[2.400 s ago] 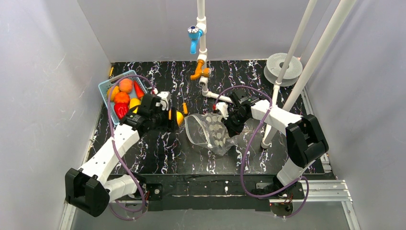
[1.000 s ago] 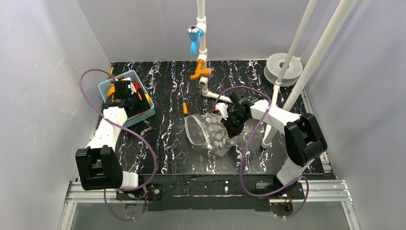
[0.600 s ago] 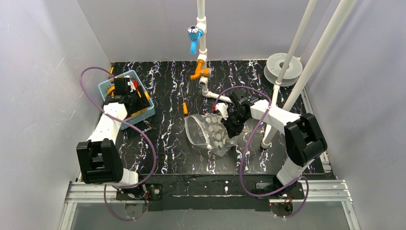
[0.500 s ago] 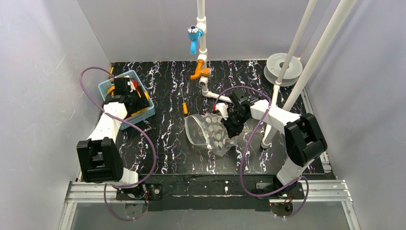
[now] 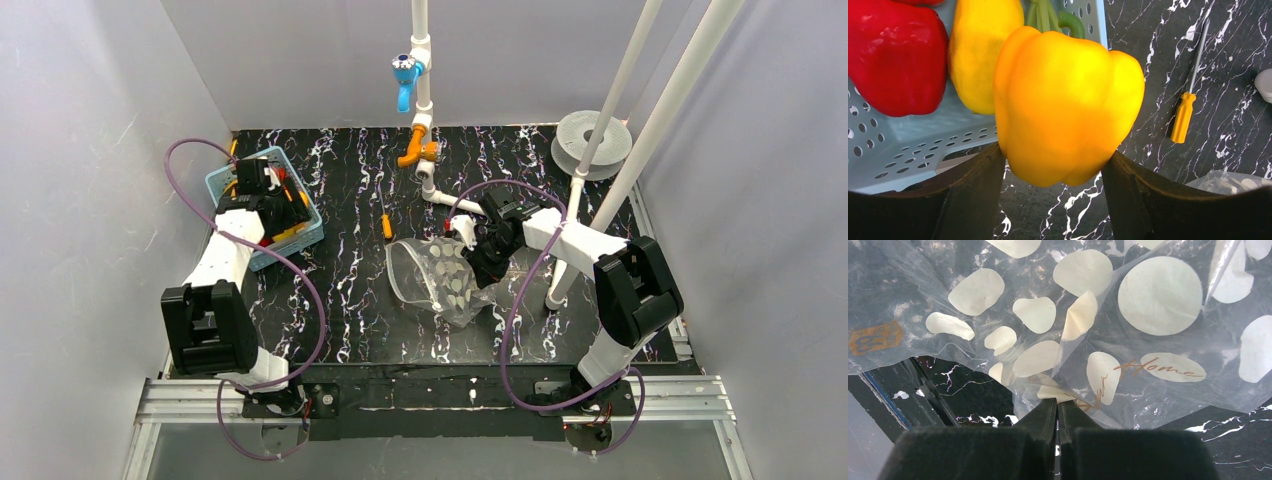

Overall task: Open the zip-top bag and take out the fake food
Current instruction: Place the fake vegetable in the bin.

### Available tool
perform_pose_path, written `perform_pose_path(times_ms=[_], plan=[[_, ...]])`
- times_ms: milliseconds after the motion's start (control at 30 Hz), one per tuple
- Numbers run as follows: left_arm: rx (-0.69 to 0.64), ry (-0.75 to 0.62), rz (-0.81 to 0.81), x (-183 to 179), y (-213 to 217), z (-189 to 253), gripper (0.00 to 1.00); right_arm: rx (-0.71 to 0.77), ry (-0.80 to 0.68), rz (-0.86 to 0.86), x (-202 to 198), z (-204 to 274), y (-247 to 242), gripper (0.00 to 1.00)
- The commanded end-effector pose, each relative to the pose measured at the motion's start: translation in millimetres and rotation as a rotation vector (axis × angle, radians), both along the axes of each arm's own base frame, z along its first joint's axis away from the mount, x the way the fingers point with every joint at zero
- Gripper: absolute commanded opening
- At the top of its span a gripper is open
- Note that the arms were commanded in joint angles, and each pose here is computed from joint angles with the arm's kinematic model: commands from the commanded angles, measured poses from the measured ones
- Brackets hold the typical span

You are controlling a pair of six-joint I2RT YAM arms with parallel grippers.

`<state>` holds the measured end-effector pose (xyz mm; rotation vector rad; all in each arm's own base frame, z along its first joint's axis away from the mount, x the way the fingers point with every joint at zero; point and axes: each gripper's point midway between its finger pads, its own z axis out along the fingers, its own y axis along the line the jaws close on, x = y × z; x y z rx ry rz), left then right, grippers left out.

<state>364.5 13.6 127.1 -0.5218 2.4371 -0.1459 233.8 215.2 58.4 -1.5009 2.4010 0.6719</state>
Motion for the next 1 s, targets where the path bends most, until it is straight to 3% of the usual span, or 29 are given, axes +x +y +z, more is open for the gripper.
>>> perform_pose_path(times_ms=[0, 267, 367, 433, 967], plan=[[0.012, -0.022, 0.026, 9, 8, 12, 0.48, 0.01, 0.016, 0.018, -4, 2, 0, 0.05], [0.011, -0.023, 0.036, 9, 10, 14, 0.68, 0.01, 0.016, 0.018, -4, 3, 0, 0.06], [0.011, -0.029, 0.036, 8, 10, 17, 0.81, 0.012, 0.015, 0.018, -4, 3, 1, 0.06], [0.012, -0.039, 0.037, 8, 10, 20, 0.96, 0.011, 0.015, 0.018, -4, 3, 1, 0.06], [-0.008, -0.208, -0.042, -11, -2, 75, 0.98, 0.038, 0.009, 0.037, -7, 11, 2, 0.1]])
